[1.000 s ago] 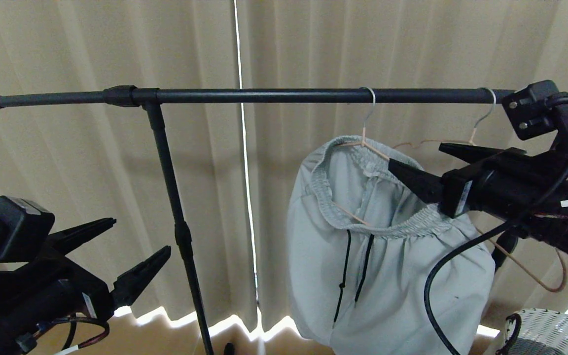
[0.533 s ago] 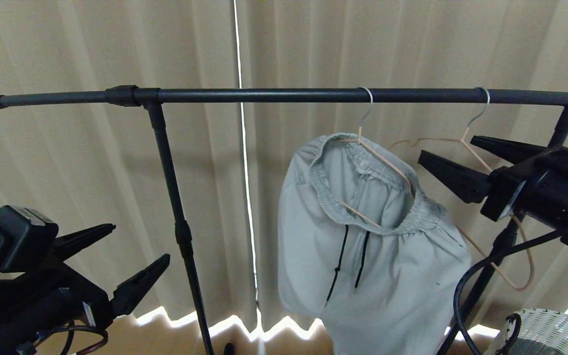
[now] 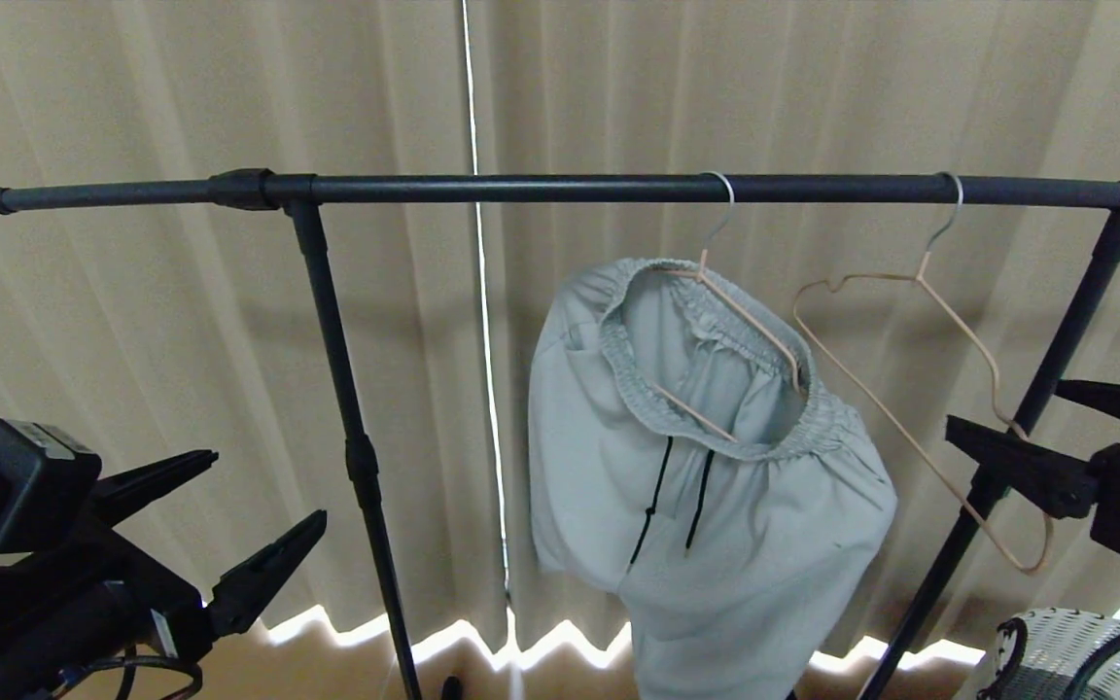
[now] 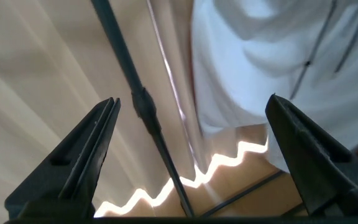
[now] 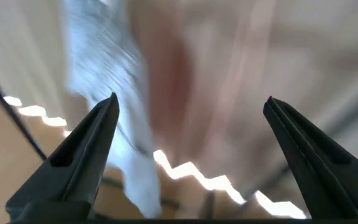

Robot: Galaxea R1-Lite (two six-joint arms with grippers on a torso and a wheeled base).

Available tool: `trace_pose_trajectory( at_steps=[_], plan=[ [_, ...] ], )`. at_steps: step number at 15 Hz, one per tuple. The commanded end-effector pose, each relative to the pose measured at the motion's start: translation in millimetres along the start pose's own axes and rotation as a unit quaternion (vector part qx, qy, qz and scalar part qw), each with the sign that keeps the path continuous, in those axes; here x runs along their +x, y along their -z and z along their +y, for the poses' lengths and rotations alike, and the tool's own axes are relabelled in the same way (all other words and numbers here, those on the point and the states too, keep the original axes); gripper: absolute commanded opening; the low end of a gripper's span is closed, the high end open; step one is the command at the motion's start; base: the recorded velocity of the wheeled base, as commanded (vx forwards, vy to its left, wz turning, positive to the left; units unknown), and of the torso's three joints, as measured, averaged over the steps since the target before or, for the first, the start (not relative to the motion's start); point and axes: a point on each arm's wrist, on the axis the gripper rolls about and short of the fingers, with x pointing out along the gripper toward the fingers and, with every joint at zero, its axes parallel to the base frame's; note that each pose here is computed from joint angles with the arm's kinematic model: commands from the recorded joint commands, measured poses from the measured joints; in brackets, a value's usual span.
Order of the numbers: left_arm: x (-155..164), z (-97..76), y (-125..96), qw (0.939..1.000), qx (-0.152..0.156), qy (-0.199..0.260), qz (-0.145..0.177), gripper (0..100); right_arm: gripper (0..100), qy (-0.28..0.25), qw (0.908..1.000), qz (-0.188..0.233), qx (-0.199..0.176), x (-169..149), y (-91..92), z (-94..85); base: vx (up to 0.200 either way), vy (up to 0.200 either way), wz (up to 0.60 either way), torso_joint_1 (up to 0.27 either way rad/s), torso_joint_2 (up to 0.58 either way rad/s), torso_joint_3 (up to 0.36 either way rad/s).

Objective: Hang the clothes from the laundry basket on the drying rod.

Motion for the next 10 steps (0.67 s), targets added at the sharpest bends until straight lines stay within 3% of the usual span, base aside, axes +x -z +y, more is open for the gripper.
trace_pose_trajectory(
  at_steps=[1, 7, 8, 10],
  plan=[
    [-0.3, 2.3, 0.8, 1.0, -0.001, -0.008, 0.002, 100, 100, 0.034, 0.9994, 0.001, 0.009, -17.6, 3.5, -10.5, 0.0, 0.0, 0.0, 0.0, 0.0, 0.0],
    [-1.5, 3.1, 2.7, 0.9999, -0.002, -0.012, 0.005, 100, 100, 0.071, 0.9952, 0.066, 0.016, -14.6, 35.5, -18.4, 0.0, 0.0, 0.0, 0.0, 0.0, 0.0],
    [-2.6, 3.0, 4.1, 0.9999, -0.002, -0.013, 0.007, 100, 100, 0.088, 0.9914, 0.096, 0.016, -15.1, 46.4, -22.6, 0.0, 0.0, 0.0, 0.0, 0.0, 0.0],
    [-2.0, 3.7, 5.2, 0.9998, -0.002, -0.015, 0.01, 100, 100, 0.099, 0.9878, 0.12, 0.0, -17.4, 51.7, -25.9, 0.0, 0.0, 0.0, 0.0, 0.0, 0.0]
  ],
)
